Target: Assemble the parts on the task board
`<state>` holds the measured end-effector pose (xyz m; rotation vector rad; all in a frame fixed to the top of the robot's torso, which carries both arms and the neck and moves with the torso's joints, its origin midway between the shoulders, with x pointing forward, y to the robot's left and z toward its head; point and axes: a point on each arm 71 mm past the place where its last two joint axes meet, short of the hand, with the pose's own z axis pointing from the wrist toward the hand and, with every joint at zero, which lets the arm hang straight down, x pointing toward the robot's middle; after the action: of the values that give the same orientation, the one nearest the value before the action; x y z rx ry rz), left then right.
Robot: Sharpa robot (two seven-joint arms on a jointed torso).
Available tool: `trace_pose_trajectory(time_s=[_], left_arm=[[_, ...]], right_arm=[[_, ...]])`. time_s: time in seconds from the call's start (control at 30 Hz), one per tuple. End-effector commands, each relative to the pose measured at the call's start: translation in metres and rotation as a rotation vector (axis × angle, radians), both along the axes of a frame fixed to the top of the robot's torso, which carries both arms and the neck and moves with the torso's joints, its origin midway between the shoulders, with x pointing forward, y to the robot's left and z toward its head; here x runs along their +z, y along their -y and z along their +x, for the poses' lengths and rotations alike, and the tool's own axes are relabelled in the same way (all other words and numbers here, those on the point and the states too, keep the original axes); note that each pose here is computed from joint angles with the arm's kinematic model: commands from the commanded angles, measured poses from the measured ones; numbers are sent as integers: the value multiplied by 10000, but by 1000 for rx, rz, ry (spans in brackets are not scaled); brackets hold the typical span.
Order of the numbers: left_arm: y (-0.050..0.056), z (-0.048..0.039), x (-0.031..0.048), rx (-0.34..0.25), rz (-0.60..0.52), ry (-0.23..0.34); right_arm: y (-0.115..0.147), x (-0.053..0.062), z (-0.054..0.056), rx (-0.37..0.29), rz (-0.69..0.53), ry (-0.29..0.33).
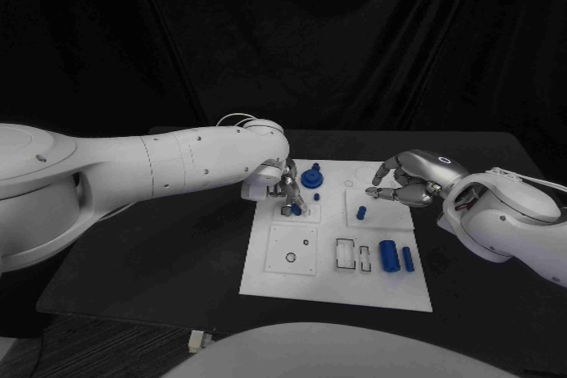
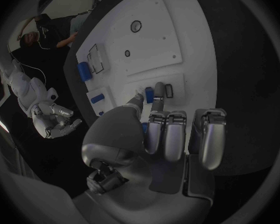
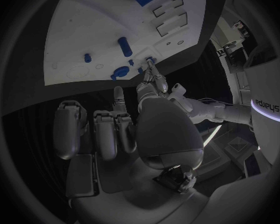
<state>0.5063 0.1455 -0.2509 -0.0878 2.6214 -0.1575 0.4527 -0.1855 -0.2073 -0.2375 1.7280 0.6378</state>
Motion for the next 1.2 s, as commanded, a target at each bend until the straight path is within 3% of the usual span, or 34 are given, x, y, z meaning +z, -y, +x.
trace_pose_trajectory(time_s=[0.03,1.2], left_arm=[[14,-16,-18,-9,-1,-16],[43,-5,-31,-11,-9,-14]], right_arm=[[11,-19,1,-15,-9,-8],[19,-47,3,-20,-14,-15]])
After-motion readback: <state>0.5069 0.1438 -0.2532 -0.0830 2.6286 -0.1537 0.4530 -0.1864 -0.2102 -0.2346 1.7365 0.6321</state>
